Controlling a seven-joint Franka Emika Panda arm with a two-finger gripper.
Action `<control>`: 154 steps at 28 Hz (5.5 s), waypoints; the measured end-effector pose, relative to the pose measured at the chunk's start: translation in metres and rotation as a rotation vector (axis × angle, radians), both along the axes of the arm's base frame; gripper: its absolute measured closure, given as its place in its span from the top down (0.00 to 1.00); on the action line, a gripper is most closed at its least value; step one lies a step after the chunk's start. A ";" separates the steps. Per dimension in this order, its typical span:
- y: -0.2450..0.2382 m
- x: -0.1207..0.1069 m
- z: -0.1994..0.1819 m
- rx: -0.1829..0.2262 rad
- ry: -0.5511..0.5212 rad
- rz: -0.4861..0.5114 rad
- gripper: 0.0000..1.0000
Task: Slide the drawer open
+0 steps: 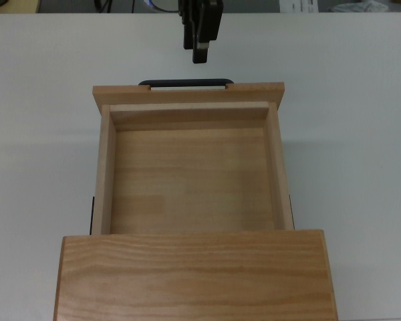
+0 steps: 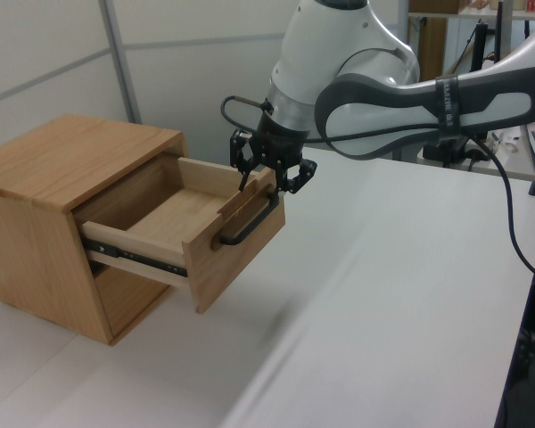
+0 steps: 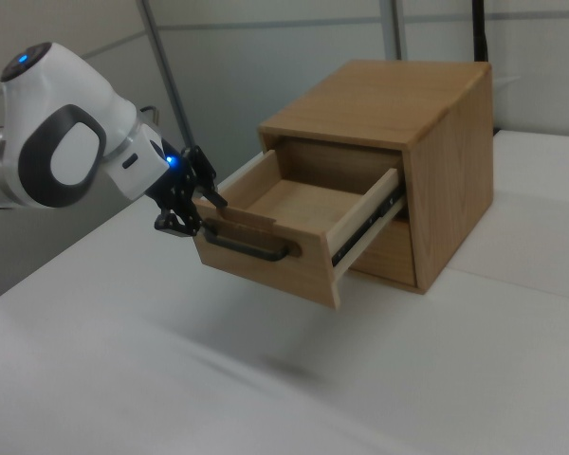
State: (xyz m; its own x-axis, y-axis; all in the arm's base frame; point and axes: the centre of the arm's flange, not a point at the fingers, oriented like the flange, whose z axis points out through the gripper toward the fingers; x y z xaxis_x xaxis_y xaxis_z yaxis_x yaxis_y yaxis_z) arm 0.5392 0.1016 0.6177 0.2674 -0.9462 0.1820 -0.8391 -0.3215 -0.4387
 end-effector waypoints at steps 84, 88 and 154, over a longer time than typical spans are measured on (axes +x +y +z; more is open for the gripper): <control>-0.049 -0.020 0.032 -0.286 0.435 1.312 1.00; -0.049 -0.020 0.033 -0.286 0.435 1.312 1.00; -0.046 -0.019 0.032 -0.290 0.435 1.333 1.00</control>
State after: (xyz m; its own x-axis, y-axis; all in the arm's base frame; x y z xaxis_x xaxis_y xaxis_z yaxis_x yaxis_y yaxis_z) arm 0.5205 0.0553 0.6493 0.9943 0.1067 -0.0037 0.1066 -0.9942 -0.0137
